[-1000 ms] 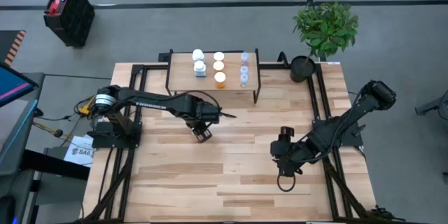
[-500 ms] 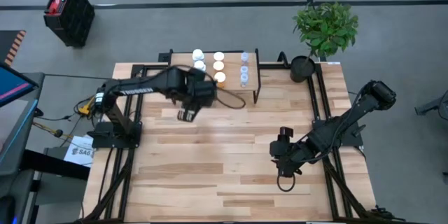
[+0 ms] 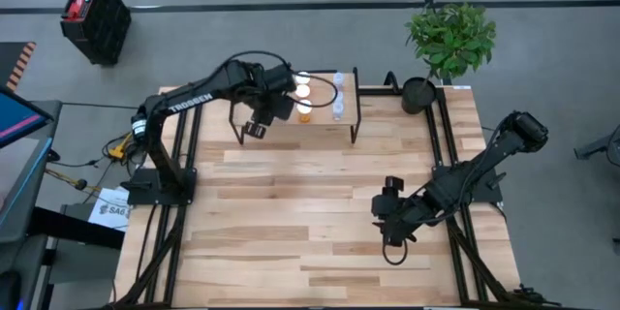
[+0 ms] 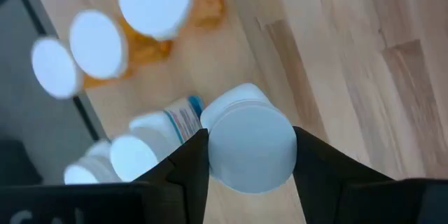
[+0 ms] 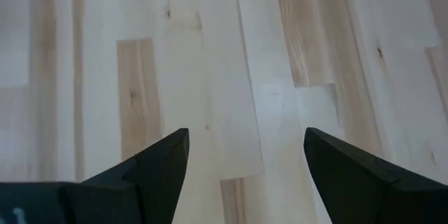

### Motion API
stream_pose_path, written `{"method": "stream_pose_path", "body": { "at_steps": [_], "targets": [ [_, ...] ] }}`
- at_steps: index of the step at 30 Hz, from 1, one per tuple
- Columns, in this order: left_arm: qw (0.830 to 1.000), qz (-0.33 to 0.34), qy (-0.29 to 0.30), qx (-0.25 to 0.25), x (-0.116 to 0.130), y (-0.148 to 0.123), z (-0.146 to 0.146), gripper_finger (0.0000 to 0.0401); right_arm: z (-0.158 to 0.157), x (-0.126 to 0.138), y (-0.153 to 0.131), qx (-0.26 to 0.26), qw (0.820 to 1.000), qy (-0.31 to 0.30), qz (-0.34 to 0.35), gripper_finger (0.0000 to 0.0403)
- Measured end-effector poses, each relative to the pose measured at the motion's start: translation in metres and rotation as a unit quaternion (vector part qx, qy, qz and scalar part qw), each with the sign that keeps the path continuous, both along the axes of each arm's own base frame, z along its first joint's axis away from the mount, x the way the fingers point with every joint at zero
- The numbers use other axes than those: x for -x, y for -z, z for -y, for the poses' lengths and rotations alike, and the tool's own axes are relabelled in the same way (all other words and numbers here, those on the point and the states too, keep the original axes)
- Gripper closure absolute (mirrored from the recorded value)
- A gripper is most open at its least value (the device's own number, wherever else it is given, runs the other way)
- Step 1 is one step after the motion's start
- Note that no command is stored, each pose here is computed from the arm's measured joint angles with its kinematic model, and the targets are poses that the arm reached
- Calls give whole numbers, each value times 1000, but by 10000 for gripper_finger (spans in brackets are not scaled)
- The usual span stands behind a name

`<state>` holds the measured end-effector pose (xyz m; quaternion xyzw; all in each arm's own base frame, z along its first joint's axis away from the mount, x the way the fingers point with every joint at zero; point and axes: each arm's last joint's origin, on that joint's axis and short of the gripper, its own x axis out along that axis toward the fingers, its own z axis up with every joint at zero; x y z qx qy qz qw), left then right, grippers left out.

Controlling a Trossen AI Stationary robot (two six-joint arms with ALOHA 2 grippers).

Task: Pick and place medicine bottles onto shelf by color
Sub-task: Put the white pill bottle aligned with the other white pill bottles on the shelf

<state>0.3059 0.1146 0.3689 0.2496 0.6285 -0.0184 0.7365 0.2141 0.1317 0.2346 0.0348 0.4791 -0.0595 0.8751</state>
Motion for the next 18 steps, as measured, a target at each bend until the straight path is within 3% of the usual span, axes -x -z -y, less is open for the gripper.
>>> {"method": "stream_pose_path", "body": {
  "at_steps": [7, 18],
  "targets": [
    [999, 15, 38, 3, -1, -1, -10, 261, -1, -2, -1, -7, 1000, 0, 11, 97],
    [999, 8, 37, 17, 1, 11, -25, 251, -1, -2, -1, -15, 1000, 12, 12, 97]
  ]
}}
